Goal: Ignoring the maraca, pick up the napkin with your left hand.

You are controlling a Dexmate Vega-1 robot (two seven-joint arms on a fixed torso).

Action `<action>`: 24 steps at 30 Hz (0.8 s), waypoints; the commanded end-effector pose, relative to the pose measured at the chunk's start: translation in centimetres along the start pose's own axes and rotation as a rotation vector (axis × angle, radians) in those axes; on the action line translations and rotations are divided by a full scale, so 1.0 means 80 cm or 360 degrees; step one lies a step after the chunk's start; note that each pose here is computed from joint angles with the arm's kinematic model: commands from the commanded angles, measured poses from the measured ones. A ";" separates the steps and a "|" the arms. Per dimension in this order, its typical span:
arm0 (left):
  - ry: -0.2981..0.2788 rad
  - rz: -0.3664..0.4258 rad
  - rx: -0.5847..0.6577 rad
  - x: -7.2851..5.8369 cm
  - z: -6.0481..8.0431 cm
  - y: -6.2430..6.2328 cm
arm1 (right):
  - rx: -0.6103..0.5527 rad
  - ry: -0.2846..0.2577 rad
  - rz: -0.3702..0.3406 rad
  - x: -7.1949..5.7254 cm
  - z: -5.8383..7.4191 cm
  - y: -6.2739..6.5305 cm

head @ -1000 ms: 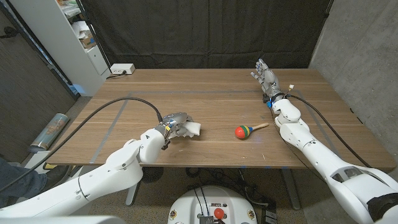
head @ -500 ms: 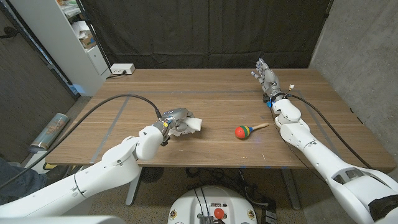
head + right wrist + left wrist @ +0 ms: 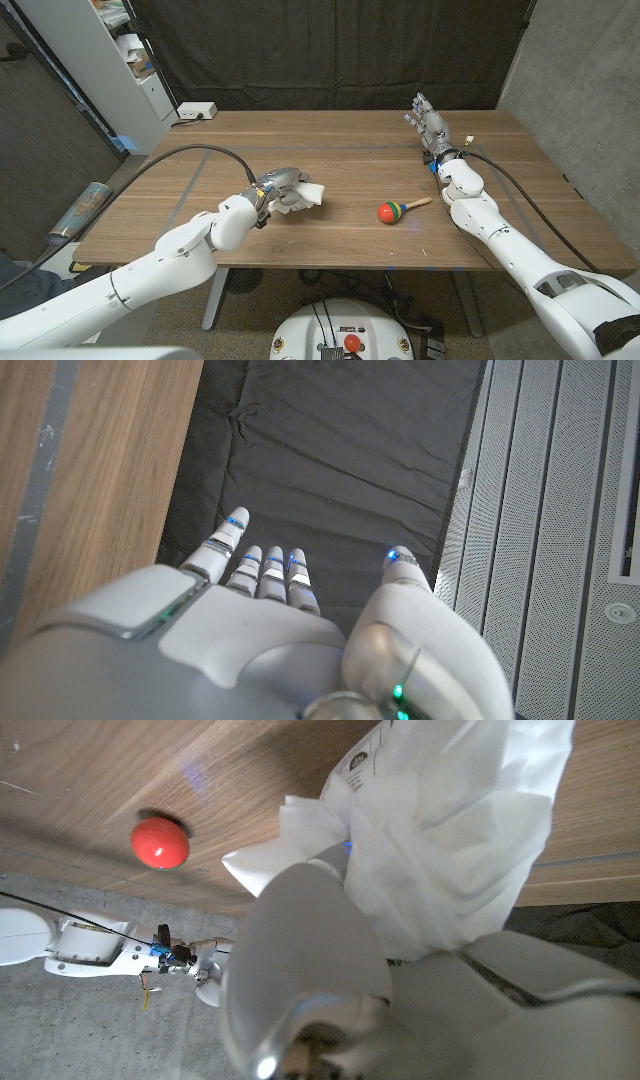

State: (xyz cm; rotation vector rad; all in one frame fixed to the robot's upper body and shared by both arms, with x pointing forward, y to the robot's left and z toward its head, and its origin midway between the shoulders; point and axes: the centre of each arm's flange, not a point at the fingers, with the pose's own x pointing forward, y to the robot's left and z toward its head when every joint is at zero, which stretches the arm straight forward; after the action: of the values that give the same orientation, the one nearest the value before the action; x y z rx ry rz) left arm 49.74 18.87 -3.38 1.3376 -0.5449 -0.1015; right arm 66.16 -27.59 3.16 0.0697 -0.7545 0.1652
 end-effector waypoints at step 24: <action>-0.0101 0.0151 0.0174 0.011 0.015 0.054 | -0.0021 0.0018 -0.0031 0.005 -0.002 0.004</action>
State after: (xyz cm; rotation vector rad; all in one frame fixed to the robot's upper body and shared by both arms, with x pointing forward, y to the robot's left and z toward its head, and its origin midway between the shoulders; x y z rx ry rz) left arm 49.21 18.90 -0.09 1.3844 -0.6394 -0.0581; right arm 66.41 -27.02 3.39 0.0640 -0.7514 0.1557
